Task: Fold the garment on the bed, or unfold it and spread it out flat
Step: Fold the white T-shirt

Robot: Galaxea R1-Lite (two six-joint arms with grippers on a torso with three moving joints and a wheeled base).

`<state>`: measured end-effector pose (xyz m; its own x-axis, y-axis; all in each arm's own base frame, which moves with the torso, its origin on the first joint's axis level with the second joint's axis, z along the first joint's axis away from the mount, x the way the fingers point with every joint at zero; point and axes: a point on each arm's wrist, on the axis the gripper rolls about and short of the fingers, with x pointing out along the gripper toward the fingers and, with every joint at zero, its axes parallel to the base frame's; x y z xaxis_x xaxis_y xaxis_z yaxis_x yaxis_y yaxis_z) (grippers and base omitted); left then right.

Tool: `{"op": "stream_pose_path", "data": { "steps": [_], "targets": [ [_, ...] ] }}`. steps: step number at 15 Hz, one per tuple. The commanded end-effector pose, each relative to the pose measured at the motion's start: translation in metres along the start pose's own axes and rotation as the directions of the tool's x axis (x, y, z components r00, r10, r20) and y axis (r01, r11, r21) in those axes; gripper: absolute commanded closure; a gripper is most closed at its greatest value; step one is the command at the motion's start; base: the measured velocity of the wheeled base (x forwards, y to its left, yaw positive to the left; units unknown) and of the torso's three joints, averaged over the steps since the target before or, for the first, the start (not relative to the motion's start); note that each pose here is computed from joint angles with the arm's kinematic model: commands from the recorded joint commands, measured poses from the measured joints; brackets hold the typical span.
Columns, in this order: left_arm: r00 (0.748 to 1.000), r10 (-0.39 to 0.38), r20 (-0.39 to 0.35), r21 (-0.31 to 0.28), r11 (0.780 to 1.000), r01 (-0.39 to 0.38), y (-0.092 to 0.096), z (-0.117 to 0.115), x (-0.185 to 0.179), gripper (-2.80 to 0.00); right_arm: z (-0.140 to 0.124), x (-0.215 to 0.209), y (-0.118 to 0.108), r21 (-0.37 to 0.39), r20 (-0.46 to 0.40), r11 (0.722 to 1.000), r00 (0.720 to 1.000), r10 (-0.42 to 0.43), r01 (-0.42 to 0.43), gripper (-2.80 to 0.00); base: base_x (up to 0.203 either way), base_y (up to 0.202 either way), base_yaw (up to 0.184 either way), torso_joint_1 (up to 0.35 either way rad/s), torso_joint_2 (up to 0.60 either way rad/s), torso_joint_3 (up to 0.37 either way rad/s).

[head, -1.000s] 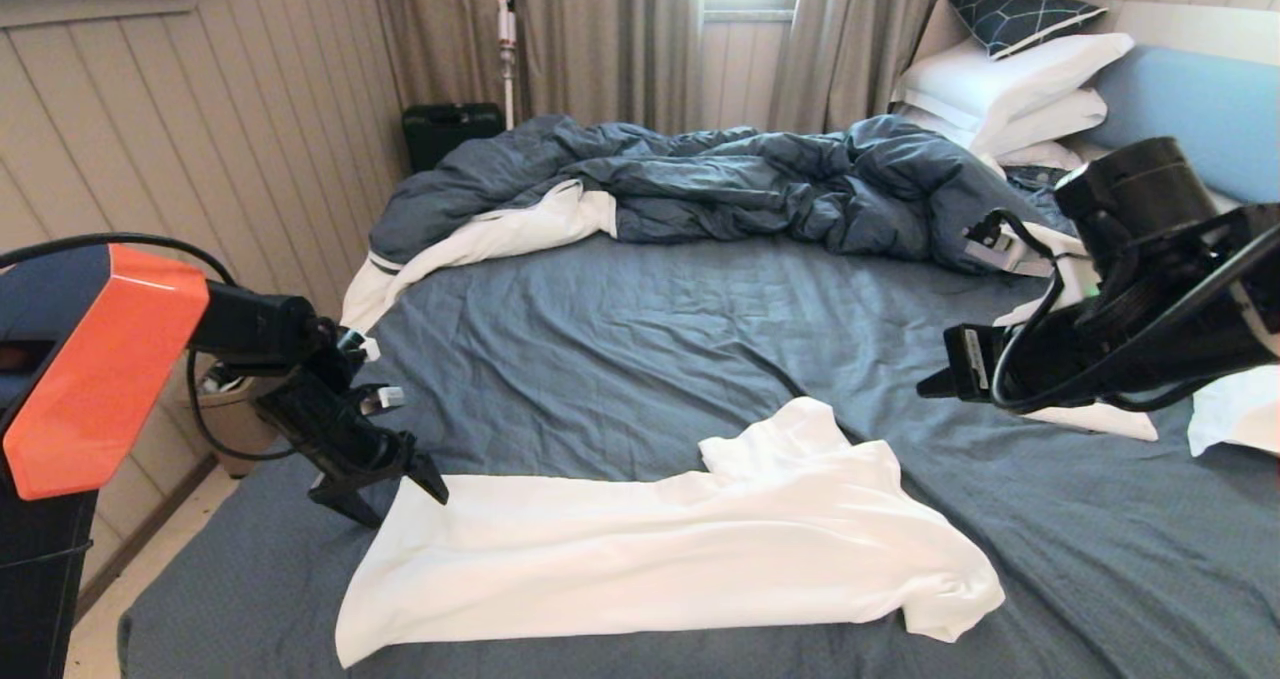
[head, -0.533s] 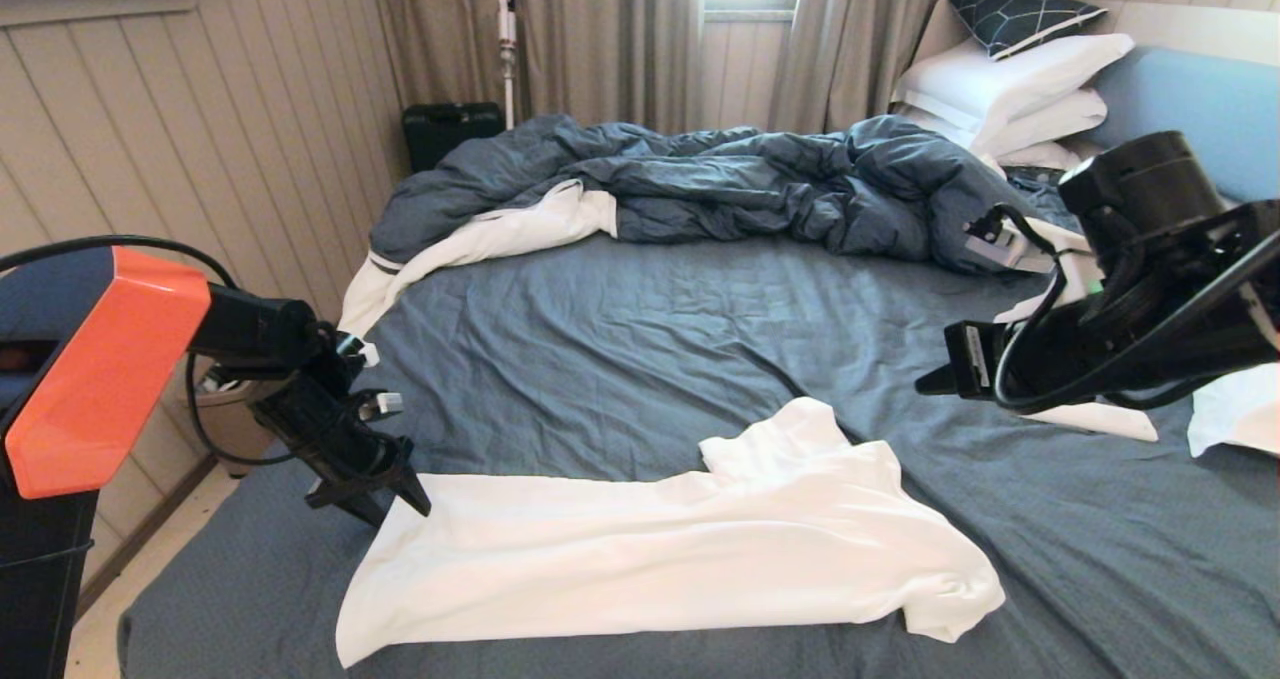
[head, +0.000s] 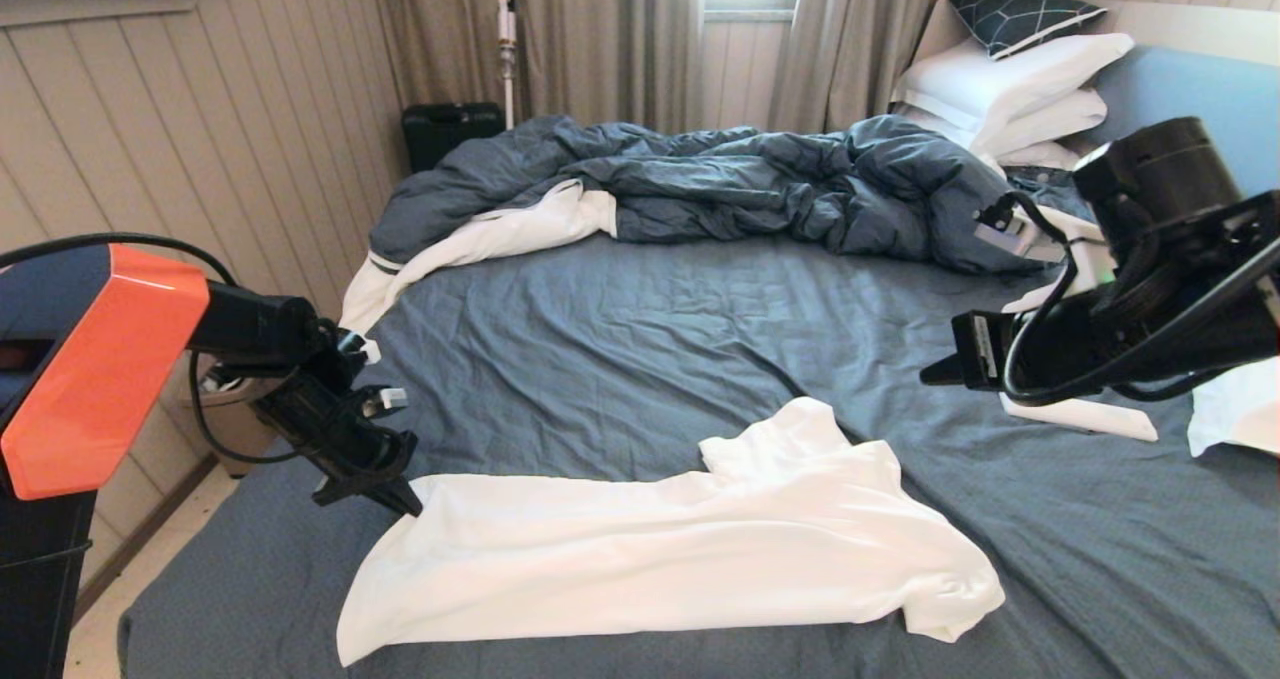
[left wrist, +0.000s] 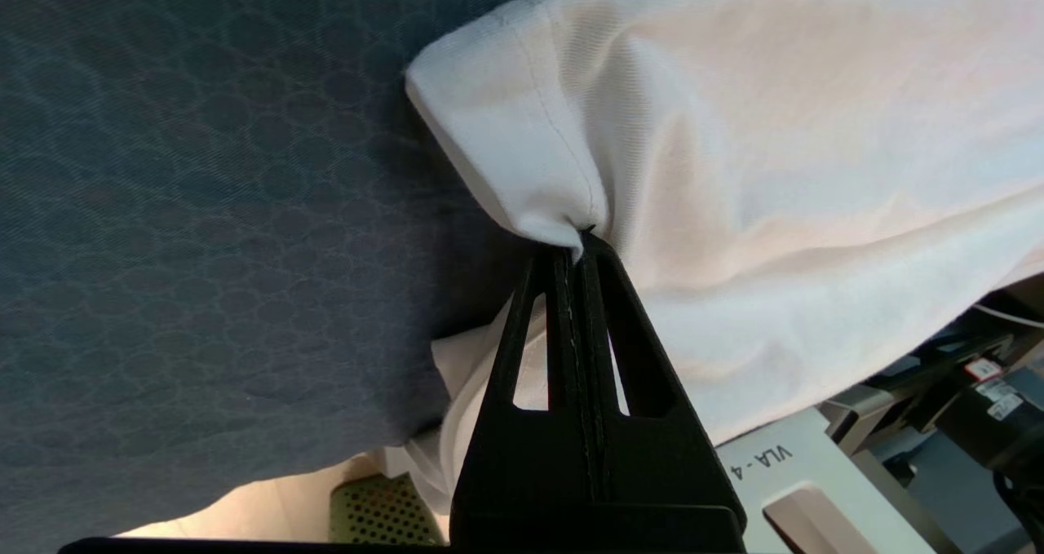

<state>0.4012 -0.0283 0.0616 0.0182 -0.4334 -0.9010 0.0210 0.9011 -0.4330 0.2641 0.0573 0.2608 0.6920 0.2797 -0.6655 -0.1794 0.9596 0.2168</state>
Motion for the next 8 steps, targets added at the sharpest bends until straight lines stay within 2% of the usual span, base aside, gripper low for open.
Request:
{"op": "stream_pose_path", "data": {
  "steps": [1, 4, 8],
  "targets": [
    [1.000, -0.003, 0.011, 0.004, 1.000, 0.003, -0.002, 0.000, -0.004, 0.00, 0.000, -0.003, 0.000, 0.001, 0.005, 1.000, 1.000, -0.001, 0.001, 0.00, 0.000, 0.000, 0.000, 0.000, 0.00, 0.000],
    [0.997, -0.006, 0.079, 0.018, 1.000, 0.004, -0.004, 0.009, -0.018, 0.00, -0.001, -0.007, -0.001, 0.003, 0.011, 1.000, 1.000, -0.003, 0.003, 0.00, 0.000, 0.000, 0.000, 0.000, 0.00, 0.000],
    [0.984, -0.007, 0.178, -0.005, 1.000, 0.008, -0.006, 0.030, -0.033, 0.00, -0.003, -0.009, -0.001, 0.001, 0.013, 1.000, 1.000, 0.000, 0.000, 0.00, 0.000, 0.000, 0.000, 0.000, 0.00, 0.000]
  ]
}}
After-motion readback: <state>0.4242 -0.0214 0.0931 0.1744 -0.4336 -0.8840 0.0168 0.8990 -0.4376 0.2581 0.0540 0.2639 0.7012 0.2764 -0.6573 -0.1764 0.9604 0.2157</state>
